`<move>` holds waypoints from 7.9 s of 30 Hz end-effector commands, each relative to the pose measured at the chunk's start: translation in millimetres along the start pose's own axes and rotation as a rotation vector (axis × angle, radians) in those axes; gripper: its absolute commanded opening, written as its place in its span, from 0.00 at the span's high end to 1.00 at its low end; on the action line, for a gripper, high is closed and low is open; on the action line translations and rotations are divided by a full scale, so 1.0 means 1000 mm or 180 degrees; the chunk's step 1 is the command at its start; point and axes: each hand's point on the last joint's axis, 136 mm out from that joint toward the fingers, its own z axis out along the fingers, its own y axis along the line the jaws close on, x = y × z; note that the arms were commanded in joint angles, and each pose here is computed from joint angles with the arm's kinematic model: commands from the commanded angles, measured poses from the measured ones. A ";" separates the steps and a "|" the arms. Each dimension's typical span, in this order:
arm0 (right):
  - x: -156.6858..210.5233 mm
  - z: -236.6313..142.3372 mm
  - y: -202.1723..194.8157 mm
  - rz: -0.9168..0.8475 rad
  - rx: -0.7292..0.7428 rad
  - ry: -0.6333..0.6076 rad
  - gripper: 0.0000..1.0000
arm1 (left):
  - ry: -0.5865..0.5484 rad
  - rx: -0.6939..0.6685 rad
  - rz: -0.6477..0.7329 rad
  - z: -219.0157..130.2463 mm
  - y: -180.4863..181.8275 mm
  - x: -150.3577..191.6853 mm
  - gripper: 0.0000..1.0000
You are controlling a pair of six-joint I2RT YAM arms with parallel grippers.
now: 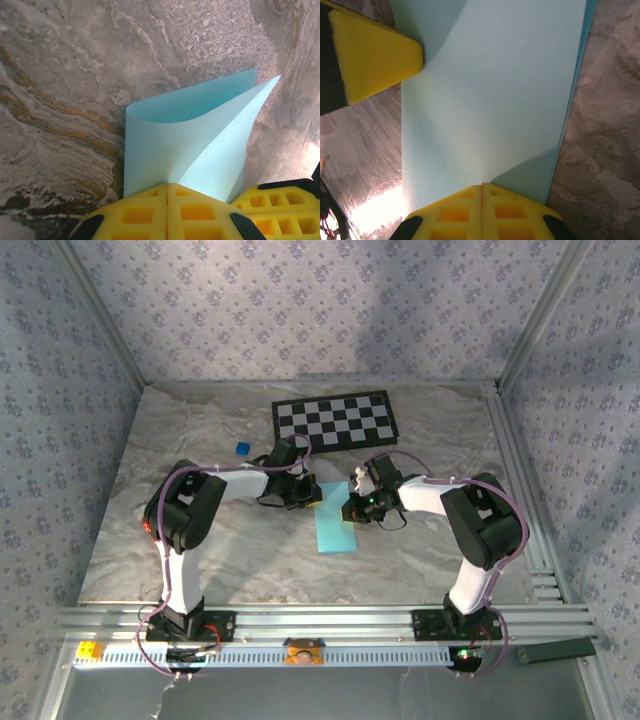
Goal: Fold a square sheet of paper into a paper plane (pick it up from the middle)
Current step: First fold the square sheet of paper in half at the center of the table, then fold the triangle a second time at the center of the table.
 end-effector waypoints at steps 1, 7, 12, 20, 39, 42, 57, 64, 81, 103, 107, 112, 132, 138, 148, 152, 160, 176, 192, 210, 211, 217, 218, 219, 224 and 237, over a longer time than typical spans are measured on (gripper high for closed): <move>0.053 0.006 -0.064 0.0373 0.0731 0.0464 1.00 | 0.0103 -0.0202 -0.0083 0.005 0.017 0.006 0.93; 0.052 0.005 -0.064 0.0367 0.0721 0.0468 1.00 | 0.0026 0.0017 0.0035 -0.004 -0.010 -0.008 0.92; 0.052 0.004 -0.064 0.0364 0.0729 0.0469 1.00 | 0.0051 -0.0021 0.0063 -0.002 -0.009 -0.013 0.91; 0.054 0.004 -0.066 0.0368 0.0745 0.0495 1.00 | 0.0065 -0.0114 -0.0049 0.009 0.009 -0.015 0.91; 0.058 0.005 -0.068 0.0342 0.0759 0.0549 1.00 | -0.0314 -0.0456 -0.0480 -0.001 0.044 -0.049 0.92; 0.058 0.004 -0.068 0.0342 0.0755 0.0543 1.00 | -0.0370 -0.0498 -0.0543 -0.003 0.047 -0.052 0.93; 0.059 0.004 -0.069 0.0326 0.0745 0.0557 1.00 | -0.0561 -0.0529 -0.0704 -0.006 0.049 -0.071 0.91; 0.060 0.004 -0.069 0.0327 0.0728 0.0561 1.00 | -0.0659 -0.0689 -0.0812 -0.011 0.058 -0.071 0.91; 0.062 0.006 -0.067 0.0309 0.0684 0.0594 1.00 | -0.0830 -0.0666 -0.0891 -0.011 0.043 -0.085 0.91; 0.058 0.004 -0.067 0.0368 0.0728 0.0501 1.00 | -0.0691 -0.0141 -0.0044 -0.059 -0.050 -0.030 0.88; 0.059 0.004 -0.069 0.0398 0.0743 0.0471 1.00 | -0.0448 0.0234 -0.0140 -0.040 -0.061 0.004 0.88; 0.060 0.003 -0.070 0.0415 0.0765 0.0462 1.00 | -0.0235 0.0323 -0.0117 -0.017 -0.061 0.040 0.88; 0.067 0.005 -0.076 0.0466 0.0808 0.0468 1.00 | 0.0095 0.0165 0.0217 -0.016 -0.009 0.108 0.83; 0.067 0.004 -0.075 0.0463 0.0808 0.0461 1.00 | 0.0028 0.0431 0.0364 -0.027 -0.049 0.107 0.80; 0.067 0.004 -0.076 0.0454 0.0820 0.0461 1.00 | 0.0210 0.0206 0.0227 -0.005 -0.017 0.127 0.82; 0.069 0.004 -0.076 0.0456 0.0826 0.0470 1.00 | 0.0314 0.0122 0.0185 -0.003 -0.002 0.143 0.83; 0.068 0.003 -0.076 0.0453 0.0828 0.0461 1.00 | 0.0412 -0.0029 0.0321 -0.023 0.010 0.166 0.83; 0.008 -0.032 0.028 -0.0250 -0.0061 -0.0157 0.91 | -0.0638 0.0163 0.0088 -0.088 -0.026 0.065 0.86; 0.046 -0.090 -0.006 0.0719 -0.0055 -0.0627 0.75 | -0.0281 0.0303 -0.0047 -0.020 -0.050 -0.003 0.89; 0.063 -0.061 0.001 0.0818 -0.0217 -0.0211 0.68 | -0.0182 -0.0004 -0.0347 0.014 0.006 0.002 0.90; 0.065 -0.059 0.002 0.0818 -0.0220 -0.0179 0.67 | -0.0182 0.0008 -0.0359 0.015 0.008 0.004 0.90; 0.068 -0.050 0.005 0.0877 -0.0263 -0.0031 0.57 | -0.0171 -0.0001 -0.0365 0.017 0.013 0.007 0.90; 0.068 -0.049 0.007 0.0877 -0.0294 -0.0018 0.57 | -0.0167 0.0006 -0.0360 0.017 0.012 0.007 0.90; 0.068 -0.048 0.009 0.0868 -0.0321 -0.0005 0.57 | -0.0162 0.0014 -0.0354 0.017 0.011 0.007 0.90; 0.061 -0.046 0.018 0.0844 -0.0435 -0.0021 0.57 | -0.0152 0.0052 -0.0297 0.016 0.005 0.004 0.90; 0.050 -0.040 0.017 0.0927 -0.0437 0.0000 0.57 | -0.0141 0.0061 -0.0291 0.021 0.006 0.003 0.90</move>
